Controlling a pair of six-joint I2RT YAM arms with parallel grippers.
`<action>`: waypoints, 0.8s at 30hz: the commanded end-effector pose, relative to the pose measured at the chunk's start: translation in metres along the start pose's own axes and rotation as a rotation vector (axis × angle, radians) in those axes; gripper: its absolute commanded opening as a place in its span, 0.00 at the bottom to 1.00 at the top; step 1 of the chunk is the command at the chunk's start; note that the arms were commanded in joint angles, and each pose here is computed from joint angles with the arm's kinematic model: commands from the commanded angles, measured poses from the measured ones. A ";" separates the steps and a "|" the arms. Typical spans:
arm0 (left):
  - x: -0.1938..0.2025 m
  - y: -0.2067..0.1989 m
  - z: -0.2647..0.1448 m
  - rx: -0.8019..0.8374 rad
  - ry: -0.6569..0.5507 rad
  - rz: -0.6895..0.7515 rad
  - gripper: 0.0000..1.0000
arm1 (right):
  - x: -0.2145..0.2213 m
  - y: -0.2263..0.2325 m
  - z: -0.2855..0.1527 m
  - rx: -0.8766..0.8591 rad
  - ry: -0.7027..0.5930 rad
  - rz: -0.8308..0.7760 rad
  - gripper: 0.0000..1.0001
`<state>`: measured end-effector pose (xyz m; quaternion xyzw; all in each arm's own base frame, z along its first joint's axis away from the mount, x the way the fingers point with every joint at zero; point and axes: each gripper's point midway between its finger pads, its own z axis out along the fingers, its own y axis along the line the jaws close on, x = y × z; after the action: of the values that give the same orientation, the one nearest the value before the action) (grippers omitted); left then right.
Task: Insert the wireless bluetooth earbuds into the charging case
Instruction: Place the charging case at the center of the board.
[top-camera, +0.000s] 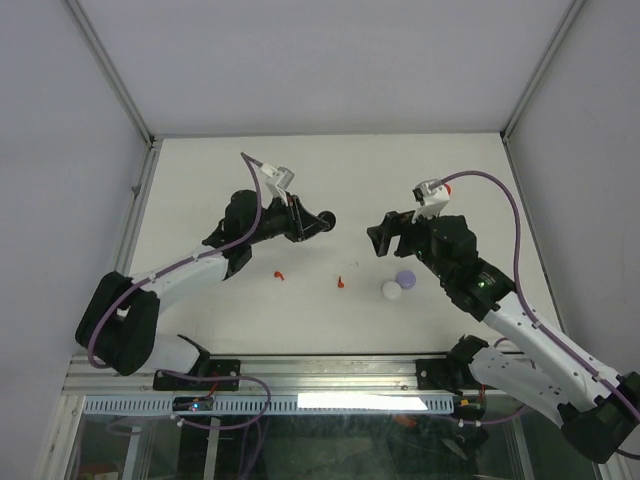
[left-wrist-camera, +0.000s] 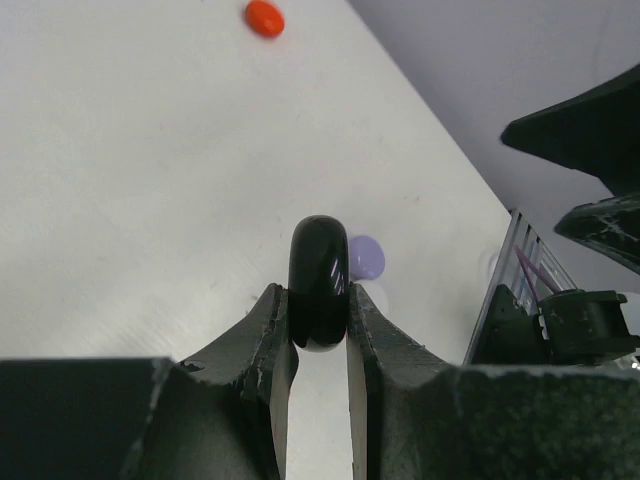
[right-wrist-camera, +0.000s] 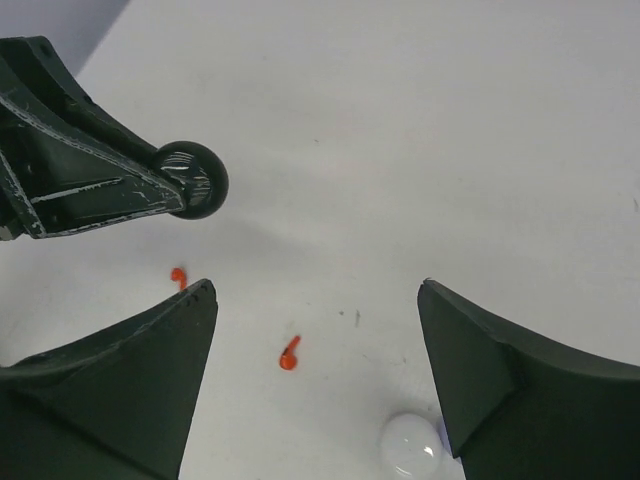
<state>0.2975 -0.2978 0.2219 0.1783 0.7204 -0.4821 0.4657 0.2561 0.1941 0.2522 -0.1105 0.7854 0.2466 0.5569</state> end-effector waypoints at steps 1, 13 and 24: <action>0.019 0.023 0.020 -0.057 0.065 -0.202 0.00 | -0.009 -0.033 -0.009 0.158 -0.106 0.000 0.85; 0.100 0.063 0.084 -0.123 0.248 -0.352 0.08 | 0.019 -0.053 -0.013 0.231 -0.092 0.023 0.86; 0.130 0.089 0.112 -0.222 0.317 -0.329 0.29 | 0.027 -0.057 -0.011 0.246 -0.069 0.011 0.86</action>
<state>0.3388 -0.3731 0.0445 0.0770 0.8551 -0.4449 0.2547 0.2553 0.1444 0.1987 -0.0471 0.8081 0.1518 0.5672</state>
